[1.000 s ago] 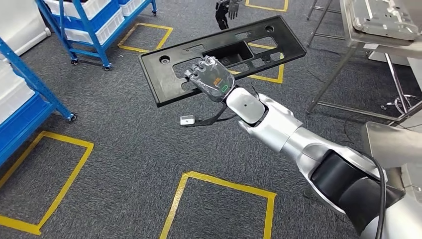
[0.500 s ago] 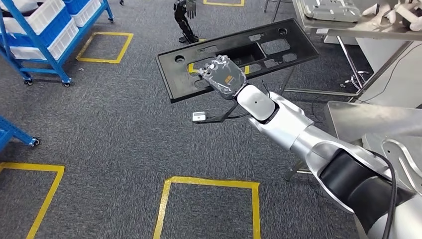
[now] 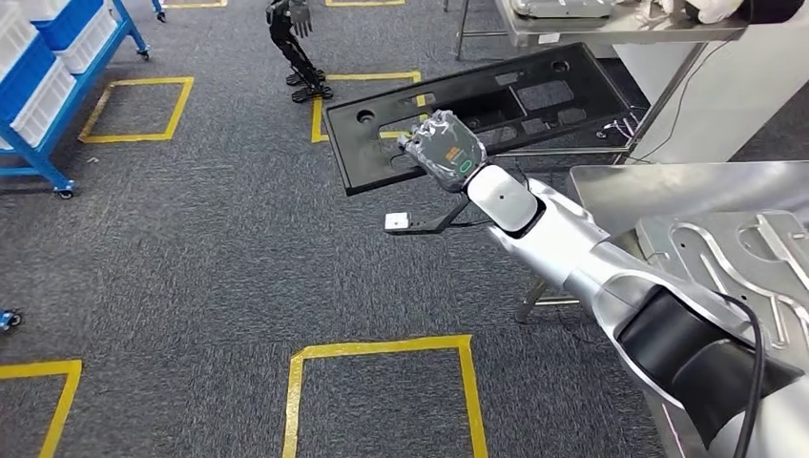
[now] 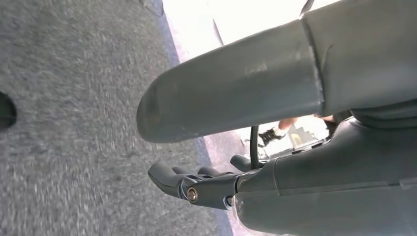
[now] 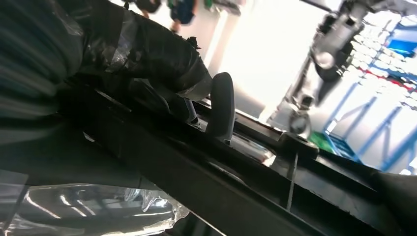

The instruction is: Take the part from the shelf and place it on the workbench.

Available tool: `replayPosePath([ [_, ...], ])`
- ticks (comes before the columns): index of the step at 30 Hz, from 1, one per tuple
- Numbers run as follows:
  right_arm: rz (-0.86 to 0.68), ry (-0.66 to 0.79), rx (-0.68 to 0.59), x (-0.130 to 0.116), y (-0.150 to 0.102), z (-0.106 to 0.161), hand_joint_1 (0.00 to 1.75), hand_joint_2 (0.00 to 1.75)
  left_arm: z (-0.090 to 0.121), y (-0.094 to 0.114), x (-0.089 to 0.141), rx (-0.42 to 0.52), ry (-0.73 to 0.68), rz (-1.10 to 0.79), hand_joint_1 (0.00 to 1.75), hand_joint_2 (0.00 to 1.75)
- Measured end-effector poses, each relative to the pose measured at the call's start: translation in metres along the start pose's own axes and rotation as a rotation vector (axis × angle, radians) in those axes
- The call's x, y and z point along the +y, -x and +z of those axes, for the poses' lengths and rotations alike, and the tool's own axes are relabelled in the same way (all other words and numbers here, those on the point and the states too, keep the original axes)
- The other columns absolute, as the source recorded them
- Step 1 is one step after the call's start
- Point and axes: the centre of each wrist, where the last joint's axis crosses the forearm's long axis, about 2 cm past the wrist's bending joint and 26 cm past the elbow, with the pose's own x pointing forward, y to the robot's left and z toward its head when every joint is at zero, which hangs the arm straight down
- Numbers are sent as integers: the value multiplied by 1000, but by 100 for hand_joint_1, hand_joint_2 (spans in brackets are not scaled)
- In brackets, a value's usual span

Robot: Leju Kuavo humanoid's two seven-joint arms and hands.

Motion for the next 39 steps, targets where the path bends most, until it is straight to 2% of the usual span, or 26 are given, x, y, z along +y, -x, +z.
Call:
replayPosePath([
  [39,-7,-112,13,22,-12,18,175,175,-1,9,-7,8,11,21,0,0],
])
